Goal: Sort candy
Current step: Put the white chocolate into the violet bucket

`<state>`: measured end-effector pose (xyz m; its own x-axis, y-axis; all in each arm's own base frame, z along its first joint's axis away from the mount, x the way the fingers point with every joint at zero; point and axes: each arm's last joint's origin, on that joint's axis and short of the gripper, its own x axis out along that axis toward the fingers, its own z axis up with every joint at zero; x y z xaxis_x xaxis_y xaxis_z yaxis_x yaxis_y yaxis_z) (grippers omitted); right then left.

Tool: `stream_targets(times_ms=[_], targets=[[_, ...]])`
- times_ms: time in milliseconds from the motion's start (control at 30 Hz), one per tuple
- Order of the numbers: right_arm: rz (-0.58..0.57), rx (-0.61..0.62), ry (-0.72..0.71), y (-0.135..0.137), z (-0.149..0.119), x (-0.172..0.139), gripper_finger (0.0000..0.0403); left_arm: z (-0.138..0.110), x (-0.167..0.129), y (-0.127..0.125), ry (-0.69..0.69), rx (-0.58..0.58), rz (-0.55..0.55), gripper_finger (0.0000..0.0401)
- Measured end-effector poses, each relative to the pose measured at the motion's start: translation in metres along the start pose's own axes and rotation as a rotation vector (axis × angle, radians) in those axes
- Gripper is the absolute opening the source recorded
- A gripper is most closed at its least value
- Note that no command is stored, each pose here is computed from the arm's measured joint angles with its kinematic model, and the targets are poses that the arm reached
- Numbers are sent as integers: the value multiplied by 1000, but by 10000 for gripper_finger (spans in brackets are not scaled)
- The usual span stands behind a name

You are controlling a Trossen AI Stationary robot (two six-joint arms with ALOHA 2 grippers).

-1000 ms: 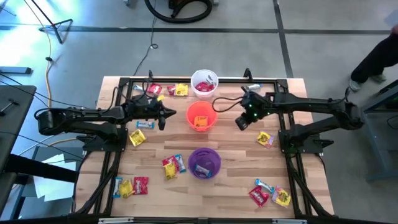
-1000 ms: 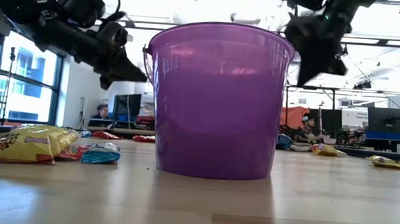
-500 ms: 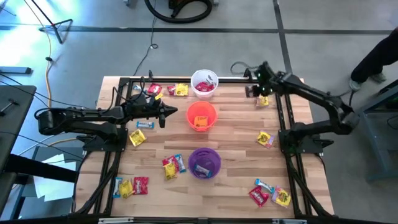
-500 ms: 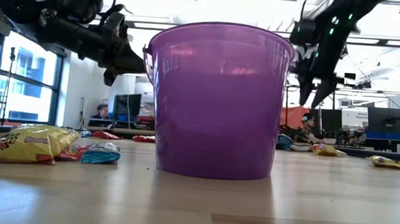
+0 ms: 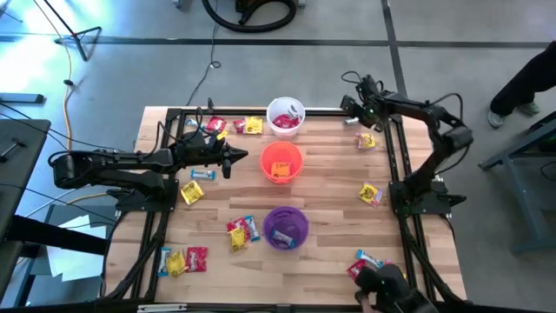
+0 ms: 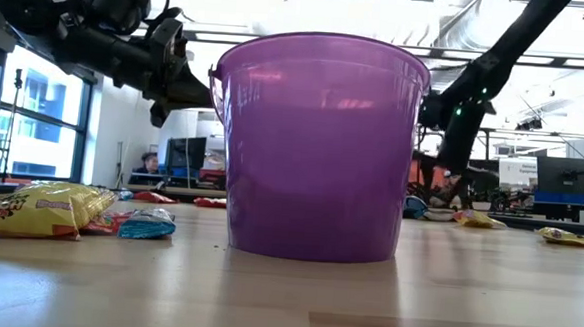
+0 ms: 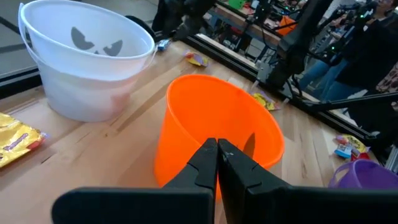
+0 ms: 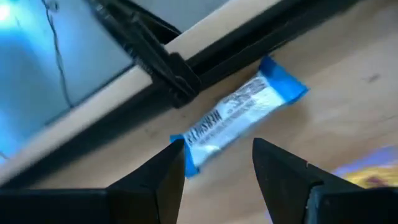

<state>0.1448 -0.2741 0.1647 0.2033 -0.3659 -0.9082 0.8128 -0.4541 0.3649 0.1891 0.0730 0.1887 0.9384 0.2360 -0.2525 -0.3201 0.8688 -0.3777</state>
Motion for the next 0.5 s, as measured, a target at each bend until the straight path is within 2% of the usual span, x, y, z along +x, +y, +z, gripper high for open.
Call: stream_targets(times_ms=[133,200,367,500], targets=[[-16,172,10,-1,0,13,181,0,0,0,0,0,0,0],[-32,221,17,-2,-1,16,181,0,0,0,0,0,0,0],[-35,258,-7,-2,0,17,172,0,0,0,1,-1,0,0],[-36,257,-12,-2,1,17,131,0,0,0,0,-1,0,0]])
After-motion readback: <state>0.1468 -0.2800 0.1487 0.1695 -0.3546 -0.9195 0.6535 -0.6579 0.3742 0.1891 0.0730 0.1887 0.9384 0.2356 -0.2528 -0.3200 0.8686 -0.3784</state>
